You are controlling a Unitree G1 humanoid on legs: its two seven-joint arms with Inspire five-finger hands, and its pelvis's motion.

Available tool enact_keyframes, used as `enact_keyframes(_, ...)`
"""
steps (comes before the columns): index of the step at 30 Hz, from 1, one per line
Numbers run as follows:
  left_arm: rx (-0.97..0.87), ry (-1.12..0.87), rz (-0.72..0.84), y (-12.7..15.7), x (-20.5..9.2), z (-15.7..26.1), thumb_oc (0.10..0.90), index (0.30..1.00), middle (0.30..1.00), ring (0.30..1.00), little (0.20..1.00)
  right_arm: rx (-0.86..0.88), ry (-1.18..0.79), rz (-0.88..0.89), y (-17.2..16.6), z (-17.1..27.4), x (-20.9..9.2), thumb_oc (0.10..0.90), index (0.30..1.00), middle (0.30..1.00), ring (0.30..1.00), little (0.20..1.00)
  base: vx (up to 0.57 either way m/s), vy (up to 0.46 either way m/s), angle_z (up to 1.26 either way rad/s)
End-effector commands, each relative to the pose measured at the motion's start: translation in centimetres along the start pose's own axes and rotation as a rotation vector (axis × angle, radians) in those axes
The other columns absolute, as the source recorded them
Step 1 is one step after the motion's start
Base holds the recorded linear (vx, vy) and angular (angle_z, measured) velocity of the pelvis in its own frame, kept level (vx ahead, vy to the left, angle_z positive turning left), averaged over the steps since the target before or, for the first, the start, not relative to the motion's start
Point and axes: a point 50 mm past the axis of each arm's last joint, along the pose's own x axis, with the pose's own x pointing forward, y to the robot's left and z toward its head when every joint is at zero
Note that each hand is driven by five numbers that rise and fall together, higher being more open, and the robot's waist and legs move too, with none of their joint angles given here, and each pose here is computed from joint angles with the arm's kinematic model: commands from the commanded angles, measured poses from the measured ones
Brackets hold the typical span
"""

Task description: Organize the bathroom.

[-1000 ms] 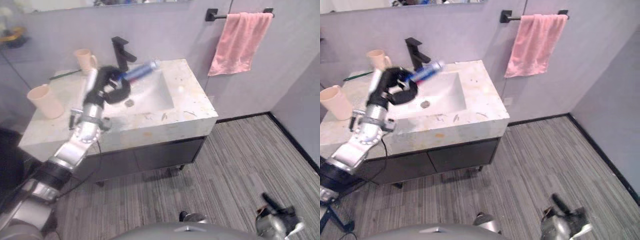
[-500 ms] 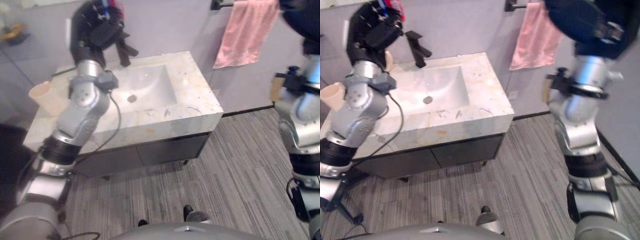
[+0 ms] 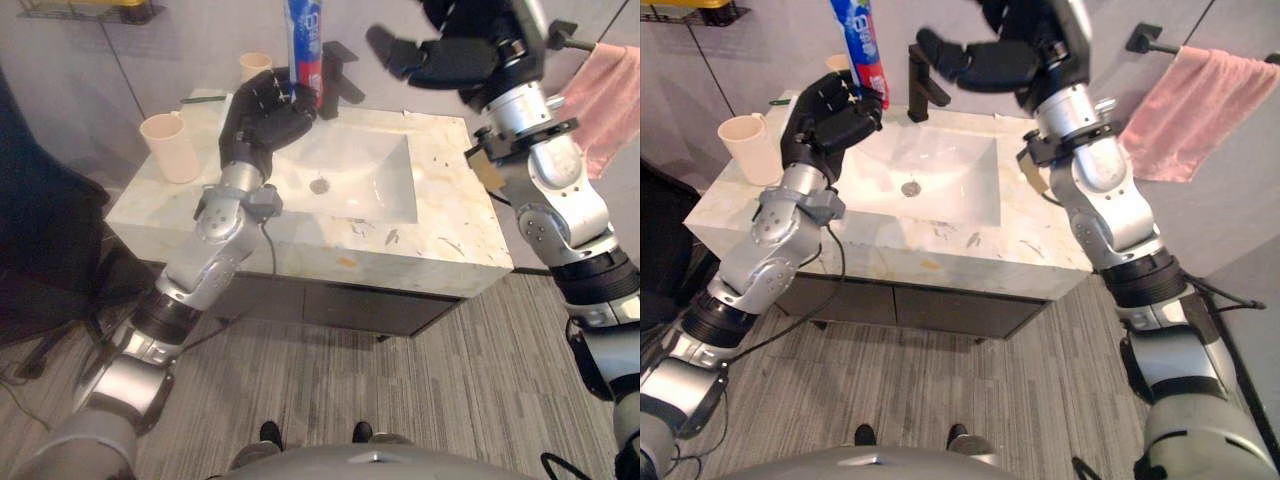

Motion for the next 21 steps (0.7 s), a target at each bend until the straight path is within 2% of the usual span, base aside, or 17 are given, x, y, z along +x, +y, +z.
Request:
enact_keyframes(1, -0.017, -0.271, -0.136, -2.4, 1.3, 4.5, 0.400, 0.300, 0.300, 0.300, 0.300, 0.030, -0.148, 0.047, -0.9, 5.1, 2.8, 0.800, 0.900, 0.900, 0.900, 0.900, 0.00, 0.011, 0.07)
enact_keyframes(3, -0.018, -0.261, -0.142, -2.7, 1.4, 4.2, 0.400, 0.300, 0.300, 0.300, 0.300, 0.072, -0.121, 0.066, -1.0, 4.7, 3.1, 0.800, 0.900, 0.900, 0.900, 0.900, 0.00, 0.007, 0.02)
enact_keyframes(21, -0.015, -0.190, -0.165, -4.1, 2.1, 2.4, 0.400, 0.300, 0.300, 0.300, 0.300, 0.095, -0.140, 0.120, 0.0, 5.8, 5.5, 0.800, 0.900, 0.900, 0.900, 0.900, 0.00, 0.002, 0.02)
